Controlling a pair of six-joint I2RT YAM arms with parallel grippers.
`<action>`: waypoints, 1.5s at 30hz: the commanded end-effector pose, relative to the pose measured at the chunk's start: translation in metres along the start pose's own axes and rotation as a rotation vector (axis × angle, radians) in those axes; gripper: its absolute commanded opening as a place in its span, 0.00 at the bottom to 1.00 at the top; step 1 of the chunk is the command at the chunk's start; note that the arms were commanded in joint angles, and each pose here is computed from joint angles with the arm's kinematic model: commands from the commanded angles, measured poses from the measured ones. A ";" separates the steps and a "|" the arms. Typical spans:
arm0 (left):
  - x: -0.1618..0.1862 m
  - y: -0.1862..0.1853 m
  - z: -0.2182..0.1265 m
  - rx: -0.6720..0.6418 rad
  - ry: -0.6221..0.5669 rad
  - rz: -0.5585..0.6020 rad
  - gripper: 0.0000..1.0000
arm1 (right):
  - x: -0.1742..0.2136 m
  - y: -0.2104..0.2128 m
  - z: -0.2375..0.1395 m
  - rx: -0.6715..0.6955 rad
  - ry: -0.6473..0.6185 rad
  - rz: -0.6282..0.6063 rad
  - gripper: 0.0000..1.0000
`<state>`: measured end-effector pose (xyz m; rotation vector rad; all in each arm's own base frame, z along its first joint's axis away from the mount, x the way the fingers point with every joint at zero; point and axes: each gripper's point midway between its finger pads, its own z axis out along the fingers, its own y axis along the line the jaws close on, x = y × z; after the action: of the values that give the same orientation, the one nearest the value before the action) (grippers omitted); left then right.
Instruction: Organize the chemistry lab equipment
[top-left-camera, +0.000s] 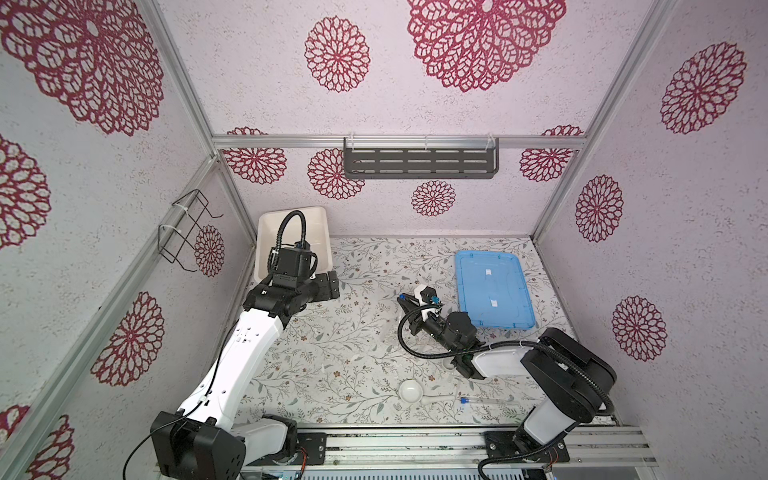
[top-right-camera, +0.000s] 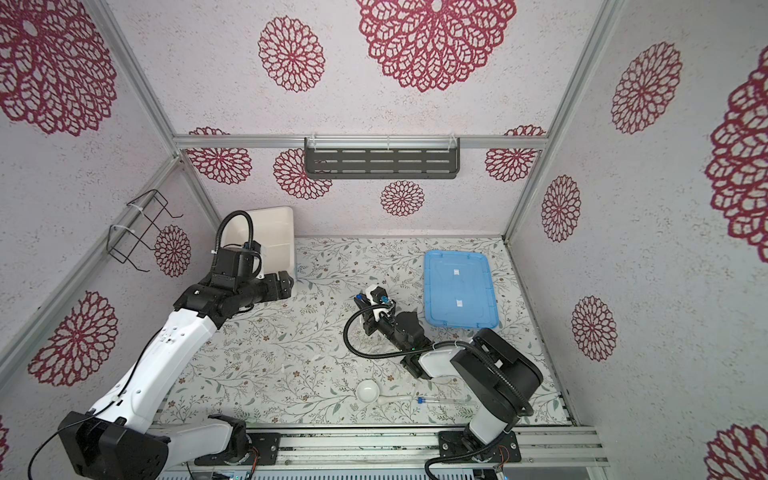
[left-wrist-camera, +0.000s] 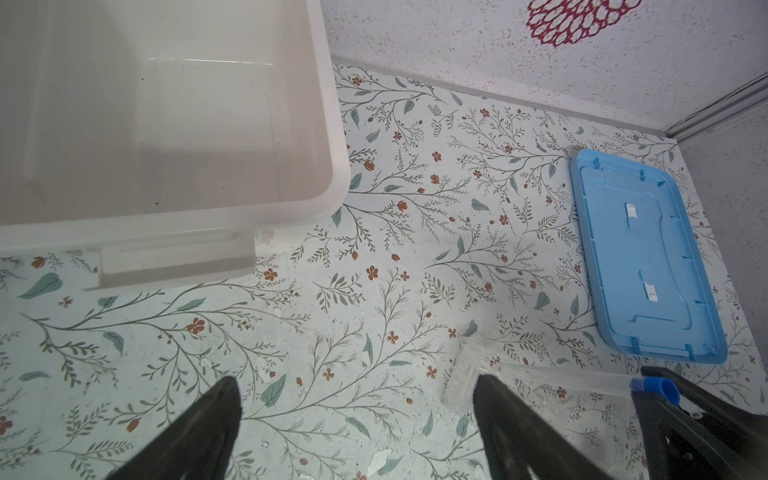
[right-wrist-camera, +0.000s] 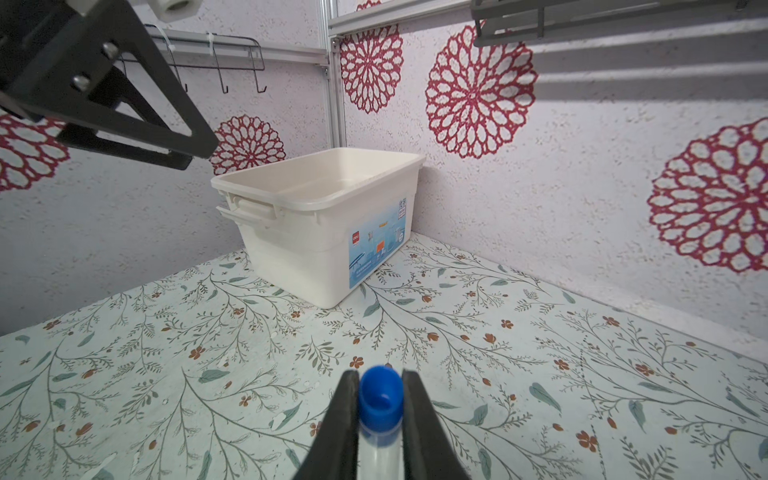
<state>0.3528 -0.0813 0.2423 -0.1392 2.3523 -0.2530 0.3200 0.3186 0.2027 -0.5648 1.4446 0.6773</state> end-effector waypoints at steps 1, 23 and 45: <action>-0.010 -0.003 -0.003 0.014 -0.017 -0.001 0.91 | -0.020 0.000 -0.001 -0.005 -0.082 0.017 0.20; -0.012 -0.008 -0.005 0.048 -0.032 0.002 0.91 | -0.002 0.003 0.006 -0.026 -0.065 0.002 0.24; -0.010 -0.012 -0.013 0.086 -0.055 -0.008 0.91 | -0.046 0.016 -0.028 -0.092 -0.012 -0.079 0.46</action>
<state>0.3512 -0.0883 0.2477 -0.1176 2.3389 -0.3163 0.2979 0.3097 0.2358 -0.6231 1.3902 0.6937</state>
